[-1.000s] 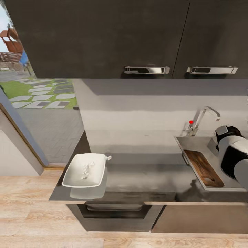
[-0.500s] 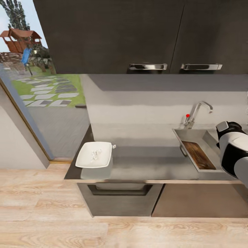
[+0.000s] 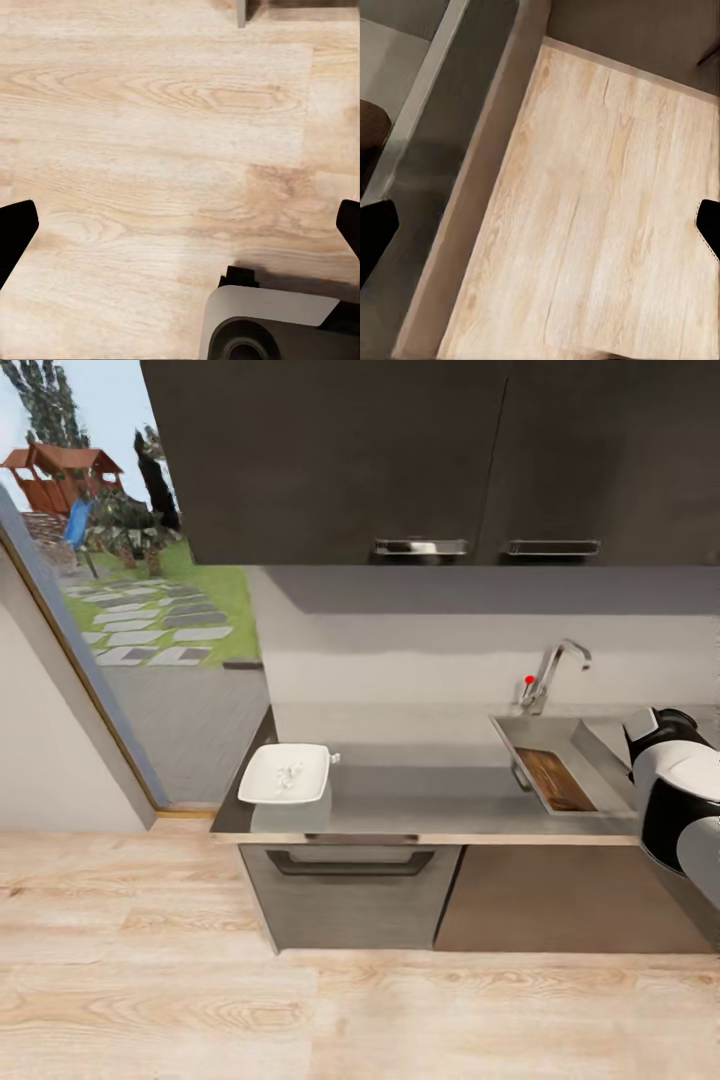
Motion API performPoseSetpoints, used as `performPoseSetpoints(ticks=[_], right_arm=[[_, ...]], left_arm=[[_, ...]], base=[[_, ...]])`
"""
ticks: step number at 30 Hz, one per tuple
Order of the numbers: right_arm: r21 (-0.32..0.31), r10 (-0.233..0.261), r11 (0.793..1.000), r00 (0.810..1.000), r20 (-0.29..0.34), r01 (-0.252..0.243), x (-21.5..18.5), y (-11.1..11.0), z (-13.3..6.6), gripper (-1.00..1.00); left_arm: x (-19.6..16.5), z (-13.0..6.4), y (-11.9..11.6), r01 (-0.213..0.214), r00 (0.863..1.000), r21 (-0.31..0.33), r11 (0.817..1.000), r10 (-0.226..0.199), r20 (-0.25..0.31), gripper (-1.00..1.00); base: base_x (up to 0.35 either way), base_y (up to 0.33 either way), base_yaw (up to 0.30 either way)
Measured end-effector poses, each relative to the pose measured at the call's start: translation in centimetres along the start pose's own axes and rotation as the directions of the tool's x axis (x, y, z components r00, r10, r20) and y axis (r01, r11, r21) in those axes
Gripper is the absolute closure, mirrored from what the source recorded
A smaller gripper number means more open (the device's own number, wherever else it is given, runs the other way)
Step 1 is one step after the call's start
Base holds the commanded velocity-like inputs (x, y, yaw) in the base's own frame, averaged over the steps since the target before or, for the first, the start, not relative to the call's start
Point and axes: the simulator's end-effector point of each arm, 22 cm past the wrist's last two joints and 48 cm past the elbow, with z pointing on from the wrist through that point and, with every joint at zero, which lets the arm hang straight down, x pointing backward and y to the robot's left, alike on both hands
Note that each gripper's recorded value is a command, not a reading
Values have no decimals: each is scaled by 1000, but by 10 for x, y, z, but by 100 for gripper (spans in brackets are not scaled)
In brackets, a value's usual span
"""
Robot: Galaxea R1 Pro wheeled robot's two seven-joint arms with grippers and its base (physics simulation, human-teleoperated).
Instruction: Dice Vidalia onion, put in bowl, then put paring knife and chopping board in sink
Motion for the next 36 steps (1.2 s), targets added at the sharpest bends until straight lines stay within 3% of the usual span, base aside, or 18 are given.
performPoseSetpoints(ticks=[12,18,22,28,32,36], right_arm=[[-10,-6,1000,1000,8,6,0,5,-2,-100],[-71,-21,997,1000,10,21,13,19,7,-100],[-68,-42,997,998,41,45,41,9,43,-100],[-78,-146,985,983,112,155,109,-28,119,-100],[-114,-242,959,960,141,259,185,-72,175,-100],[-159,-302,929,934,192,333,241,-105,203,-100]], left_arm=[[1,-1,-4,2,1000,5,1000,-2,-2,-100],[1,-1,-5,2,1000,5,1000,-2,-2,-100],[1,-1,-4,2,1000,5,1000,-2,-2,-100],[0,-1,-5,2,1000,6,1000,-2,-1,-100],[0,-1,-5,3,1000,6,1000,-3,0,-100],[0,-1,-5,3,1000,6,1000,-3,0,-100]], base=[[-326,0,0],[-326,0,0],[-311,0,0],[-79,0,0],[-7,0,0],[-1,0,0]])
